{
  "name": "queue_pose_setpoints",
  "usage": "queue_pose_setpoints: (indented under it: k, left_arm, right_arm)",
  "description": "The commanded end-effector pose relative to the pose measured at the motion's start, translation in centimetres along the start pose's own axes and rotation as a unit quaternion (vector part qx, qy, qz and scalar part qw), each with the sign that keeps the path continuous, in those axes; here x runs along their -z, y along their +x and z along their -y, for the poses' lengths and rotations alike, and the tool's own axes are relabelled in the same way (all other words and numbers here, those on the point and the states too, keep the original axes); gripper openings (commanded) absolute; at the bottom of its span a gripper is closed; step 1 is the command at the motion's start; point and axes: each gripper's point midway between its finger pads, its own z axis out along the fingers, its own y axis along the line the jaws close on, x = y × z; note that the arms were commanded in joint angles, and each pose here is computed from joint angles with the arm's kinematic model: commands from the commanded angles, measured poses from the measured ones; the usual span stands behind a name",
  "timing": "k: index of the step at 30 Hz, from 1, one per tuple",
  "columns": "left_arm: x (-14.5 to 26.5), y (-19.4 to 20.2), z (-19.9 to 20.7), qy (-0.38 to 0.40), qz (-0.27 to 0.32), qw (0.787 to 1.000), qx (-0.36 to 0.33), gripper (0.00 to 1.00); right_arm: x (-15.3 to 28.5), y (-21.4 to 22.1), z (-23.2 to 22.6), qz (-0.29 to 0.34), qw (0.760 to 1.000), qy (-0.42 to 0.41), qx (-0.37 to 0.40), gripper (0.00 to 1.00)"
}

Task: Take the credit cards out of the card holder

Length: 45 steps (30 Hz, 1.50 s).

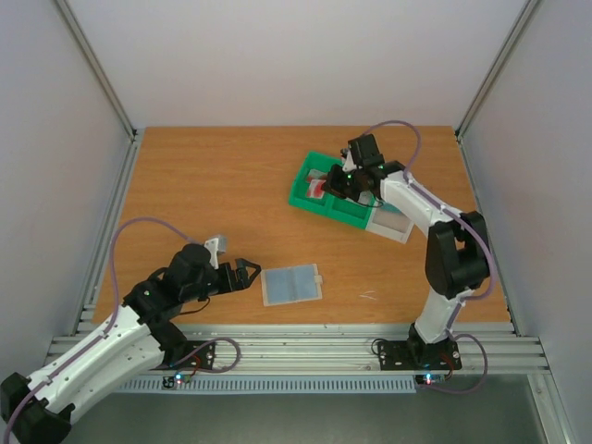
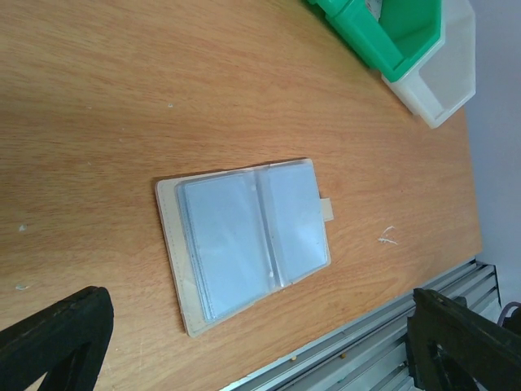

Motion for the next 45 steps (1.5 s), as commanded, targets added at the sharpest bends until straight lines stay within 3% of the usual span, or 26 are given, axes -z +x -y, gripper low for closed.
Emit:
queue_pose_setpoints:
  k: [1, 22, 45]
  left_arm:
    - [1.0, -0.9, 1.2, 0.012, 0.015, 0.999, -0.027, 0.99]
    - [0.7, -0.6, 1.1, 0.011, 0.006, 1.0, -0.025, 0.99]
    - [0.5, -0.6, 0.9, 0.006, 0.004, 1.0, -0.021, 0.99]
  right_arm:
    - [-0.9, -2.1, 0.9, -0.002, 0.999, 0.035, 0.0, 0.01]
    - [-6.7, -6.7, 2.4, -0.019, 0.998, 0.061, -0.03, 0.03]
    - [-8.9, -9.1, 5.4, -0.014, 0.994, 0.1, -0.036, 0.04]
